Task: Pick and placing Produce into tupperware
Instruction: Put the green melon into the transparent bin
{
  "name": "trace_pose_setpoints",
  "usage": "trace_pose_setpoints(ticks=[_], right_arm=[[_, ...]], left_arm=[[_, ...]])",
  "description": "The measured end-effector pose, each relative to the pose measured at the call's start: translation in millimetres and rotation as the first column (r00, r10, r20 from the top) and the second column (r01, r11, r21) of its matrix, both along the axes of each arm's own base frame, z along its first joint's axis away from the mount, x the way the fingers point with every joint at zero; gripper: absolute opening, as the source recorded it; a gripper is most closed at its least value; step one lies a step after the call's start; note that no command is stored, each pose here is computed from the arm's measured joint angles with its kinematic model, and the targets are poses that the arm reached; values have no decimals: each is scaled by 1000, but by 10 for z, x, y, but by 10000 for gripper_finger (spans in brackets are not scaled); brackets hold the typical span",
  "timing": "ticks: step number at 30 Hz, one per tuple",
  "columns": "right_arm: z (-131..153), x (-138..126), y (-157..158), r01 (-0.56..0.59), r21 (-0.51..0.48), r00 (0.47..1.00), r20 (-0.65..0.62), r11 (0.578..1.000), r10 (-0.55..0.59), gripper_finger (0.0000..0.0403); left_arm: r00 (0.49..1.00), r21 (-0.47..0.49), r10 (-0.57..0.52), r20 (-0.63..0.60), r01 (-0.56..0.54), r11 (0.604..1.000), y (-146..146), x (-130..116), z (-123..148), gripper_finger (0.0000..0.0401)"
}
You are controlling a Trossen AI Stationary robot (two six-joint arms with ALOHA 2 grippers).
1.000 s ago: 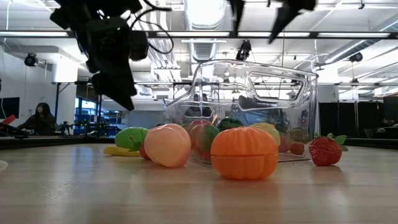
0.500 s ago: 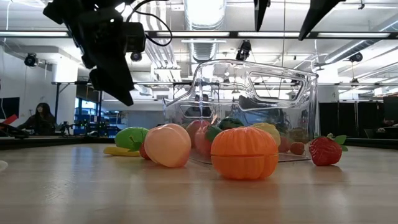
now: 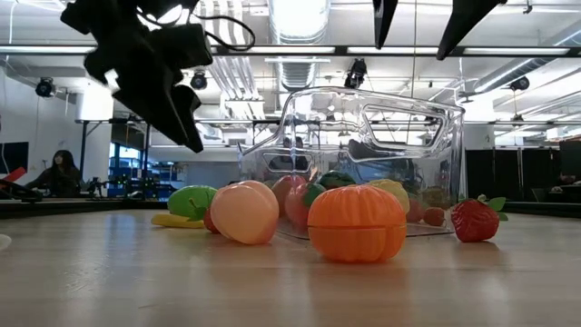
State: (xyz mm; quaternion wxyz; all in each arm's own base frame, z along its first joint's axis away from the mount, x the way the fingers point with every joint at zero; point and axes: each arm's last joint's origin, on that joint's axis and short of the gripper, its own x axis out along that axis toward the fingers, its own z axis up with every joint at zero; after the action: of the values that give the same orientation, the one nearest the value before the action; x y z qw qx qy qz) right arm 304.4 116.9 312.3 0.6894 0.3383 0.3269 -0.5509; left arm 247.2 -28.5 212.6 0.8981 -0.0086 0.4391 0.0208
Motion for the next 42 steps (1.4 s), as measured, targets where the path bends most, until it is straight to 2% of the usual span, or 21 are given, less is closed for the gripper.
trace_pose_setpoints(ticks=[2, 4, 9, 14, 24, 27, 30, 33, 37, 42], right_arm=[[-23, 10, -39, 0, -9, 1000, -15, 1000, 0, 368], [-58, 8, -57, 2, -15, 1000, -30, 1000, -2, 368], [-211, -31, -70, -6, -41, 996, -93, 999, 2, 368], [-323, -99, -108, -44, -63, 985, -167, 997, 33, 368], [-358, -385, -347, -182, -102, 939, -313, 978, 142, 368], [-349, -568, -431, -184, -152, 945, -300, 971, 132, 368], [-317, -792, -522, -110, -181, 974, -218, 977, 69, 368], [-290, -1033, -601, -57, -179, 989, -141, 982, 32, 368], [-324, -1312, -671, -8, -171, 998, -64, 985, -3, 368], [-441, -1473, -709, 3, -151, 1000, -7, 988, -4, 368]], left_arm=[[1000, 65, 11, -20, -10, 998, 17, 7, -36, 267], [999, 88, 32, -26, -29, 996, 23, 35, -73, 267], [980, 29, 186, -71, -184, 982, 30, 96, -225, 267], [966, 14, 224, -131, -224, 975, 19, 164, -368, 267], [966, 34, 254, -50, -253, 967, 14, 281, -210, 267], [965, 32, 257, -61, -255, 966, 14, 275, -219, 267], [939, -19, 332, -89, -335, 942, 15, 252, -242, 267], [912, -57, 399, -100, -405, 912, 23, 241, -249, 267], [898, -79, 422, -123, -433, 898, 21, 225, -258, 267], [867, -131, 481, -131, -496, 858, 19, 226, -258, 267]])
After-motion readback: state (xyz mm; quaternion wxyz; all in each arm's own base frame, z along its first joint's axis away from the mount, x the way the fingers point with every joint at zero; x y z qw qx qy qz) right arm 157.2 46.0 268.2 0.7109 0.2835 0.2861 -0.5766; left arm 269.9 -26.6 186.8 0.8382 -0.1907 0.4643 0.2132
